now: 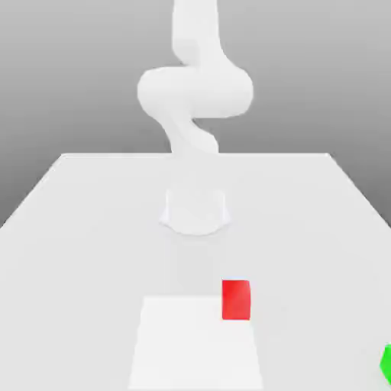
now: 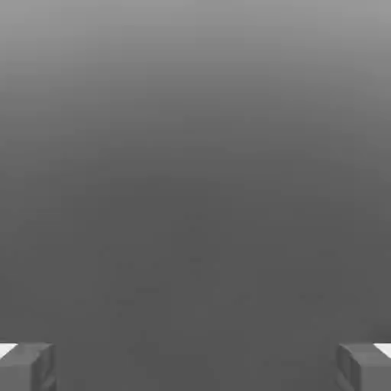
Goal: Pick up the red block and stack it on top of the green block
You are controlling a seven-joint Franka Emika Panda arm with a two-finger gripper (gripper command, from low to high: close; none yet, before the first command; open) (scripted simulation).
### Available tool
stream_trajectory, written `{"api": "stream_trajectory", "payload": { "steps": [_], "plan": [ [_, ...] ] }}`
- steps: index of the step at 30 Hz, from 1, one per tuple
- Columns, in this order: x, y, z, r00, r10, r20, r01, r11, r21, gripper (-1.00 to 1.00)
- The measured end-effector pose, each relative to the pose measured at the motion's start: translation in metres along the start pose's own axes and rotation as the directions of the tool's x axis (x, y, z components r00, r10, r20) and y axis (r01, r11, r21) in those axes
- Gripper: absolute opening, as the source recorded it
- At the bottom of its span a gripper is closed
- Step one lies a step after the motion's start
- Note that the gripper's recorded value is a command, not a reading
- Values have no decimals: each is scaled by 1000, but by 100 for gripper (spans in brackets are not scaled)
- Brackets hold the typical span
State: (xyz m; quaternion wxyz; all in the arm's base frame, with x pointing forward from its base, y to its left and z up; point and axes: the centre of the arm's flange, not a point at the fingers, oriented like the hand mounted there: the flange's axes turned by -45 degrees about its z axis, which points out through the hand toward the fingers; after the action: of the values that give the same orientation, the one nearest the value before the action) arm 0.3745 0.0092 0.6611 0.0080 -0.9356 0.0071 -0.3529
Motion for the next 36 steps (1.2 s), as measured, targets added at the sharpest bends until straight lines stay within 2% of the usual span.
{"api": "stream_trajectory", "payload": {
  "steps": [9, 18, 24, 25, 31, 36],
  "plan": [
    [-114, -35, 200, 944, 15, 331, -19, 1000, 9, 0],
    [-317, -54, 319, 768, 26, 640, -9, 1000, -30, 0],
    [-364, -54, 360, 751, 28, 659, -8, 999, -33, 0],
    [-369, -54, 364, 751, 28, 660, -8, 999, -33, -100],
    [-371, -54, 365, 752, 28, 659, -8, 999, -33, -100],
    [-348, -55, 343, 751, 28, 659, -7, 999, -34, -100]
  ]
}}
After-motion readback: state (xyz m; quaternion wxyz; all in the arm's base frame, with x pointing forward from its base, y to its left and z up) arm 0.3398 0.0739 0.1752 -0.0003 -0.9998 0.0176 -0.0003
